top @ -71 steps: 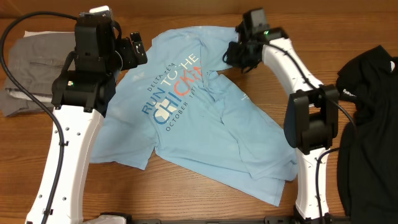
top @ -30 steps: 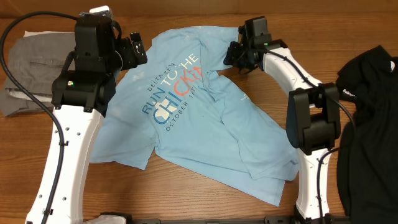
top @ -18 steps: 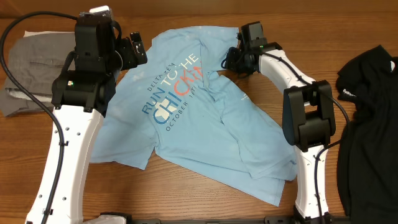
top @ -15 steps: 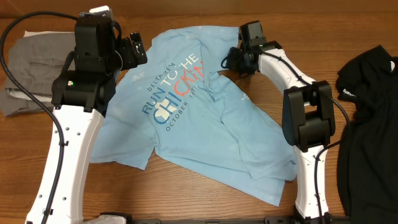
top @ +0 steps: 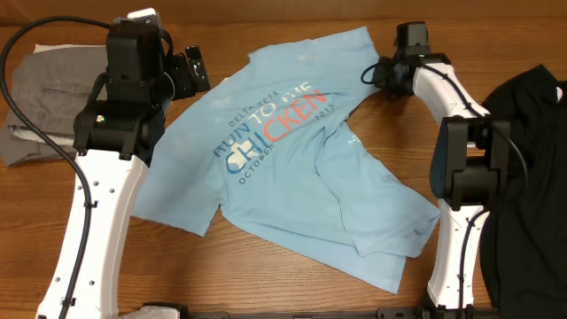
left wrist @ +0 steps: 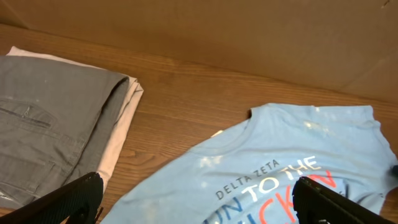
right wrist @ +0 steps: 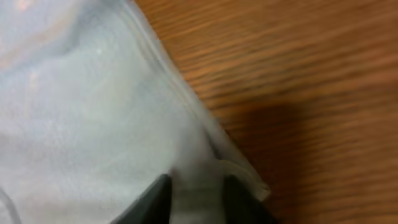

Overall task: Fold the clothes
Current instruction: 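Release the shoulder and retract the right gripper to the upper right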

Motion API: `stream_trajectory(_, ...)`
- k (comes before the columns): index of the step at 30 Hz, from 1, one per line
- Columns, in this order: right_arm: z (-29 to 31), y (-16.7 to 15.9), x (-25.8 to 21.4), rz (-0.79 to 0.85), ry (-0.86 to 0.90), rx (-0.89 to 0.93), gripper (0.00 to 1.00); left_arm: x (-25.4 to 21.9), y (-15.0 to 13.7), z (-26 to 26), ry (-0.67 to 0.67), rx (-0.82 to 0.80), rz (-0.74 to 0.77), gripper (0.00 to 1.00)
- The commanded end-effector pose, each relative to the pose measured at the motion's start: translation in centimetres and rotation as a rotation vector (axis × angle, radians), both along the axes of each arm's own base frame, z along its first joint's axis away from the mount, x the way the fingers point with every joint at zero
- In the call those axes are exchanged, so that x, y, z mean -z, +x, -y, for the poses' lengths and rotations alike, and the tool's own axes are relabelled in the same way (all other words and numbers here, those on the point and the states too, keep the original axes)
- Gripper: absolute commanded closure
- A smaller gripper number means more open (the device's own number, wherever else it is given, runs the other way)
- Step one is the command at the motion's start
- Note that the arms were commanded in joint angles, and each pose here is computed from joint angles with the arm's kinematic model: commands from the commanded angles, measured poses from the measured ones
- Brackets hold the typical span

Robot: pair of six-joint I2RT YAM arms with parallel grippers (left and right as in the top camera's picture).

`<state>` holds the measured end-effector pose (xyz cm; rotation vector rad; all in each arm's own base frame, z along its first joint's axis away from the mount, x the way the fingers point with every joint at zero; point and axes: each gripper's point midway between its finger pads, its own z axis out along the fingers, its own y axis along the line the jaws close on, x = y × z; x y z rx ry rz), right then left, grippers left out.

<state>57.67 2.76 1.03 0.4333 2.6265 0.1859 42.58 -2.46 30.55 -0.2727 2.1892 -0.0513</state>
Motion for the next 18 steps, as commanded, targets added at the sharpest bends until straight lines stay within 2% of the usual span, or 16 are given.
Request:
stream_trajectory(1, 0.8, 1.7, -1.6, 0.026, -0.054, -0.013, 0.56, 0.0, -0.1, -0.1, -0.011, -0.006, 0.003, 0.00)
stream_trajectory(2, 0.8, 2.4, -3.4, 0.046, -0.060, -0.023, 0.41, 0.0, -0.1, -0.1, -0.011, -0.006, 0.003, 0.00)
stream_trajectory(5, 0.8, 3.5, -10.8, 0.115, -0.073, -0.038, 0.18, 0.0, -0.1, -0.1, -0.011, -0.006, 0.003, 0.00)
stream_trajectory(6, 0.8, 3.4, -12.4, 0.124, -0.071, -0.036, 0.13, 0.0, -0.1, -0.1, -0.011, -0.006, 0.003, 0.00)
stream_trajectory(8, 1.6, 2.4, -16.8, 0.140, -0.073, -0.005, 0.09, 0.0, -0.1, -0.1, -0.011, -0.006, 0.003, 0.00)
stream_trajectory(11, 5.0, -0.2, -20.4, 0.111, -0.127, 0.104, 0.03, 0.0, -0.1, -0.1, -0.011, -0.006, 0.003, 0.00)
stream_trajectory(15, 9.3, -3.8, -22.1, 0.037, -0.141, 0.210, 0.00, 0.0, -0.1, -0.1, -0.011, -0.006, 0.003, 0.00)
stream_trajectory(18, 12.1, -7.6, -21.5, -0.085, -0.110, 0.266, 0.00, 0.0, -0.1, -0.1, -0.011, -0.006, 0.003, 0.00)
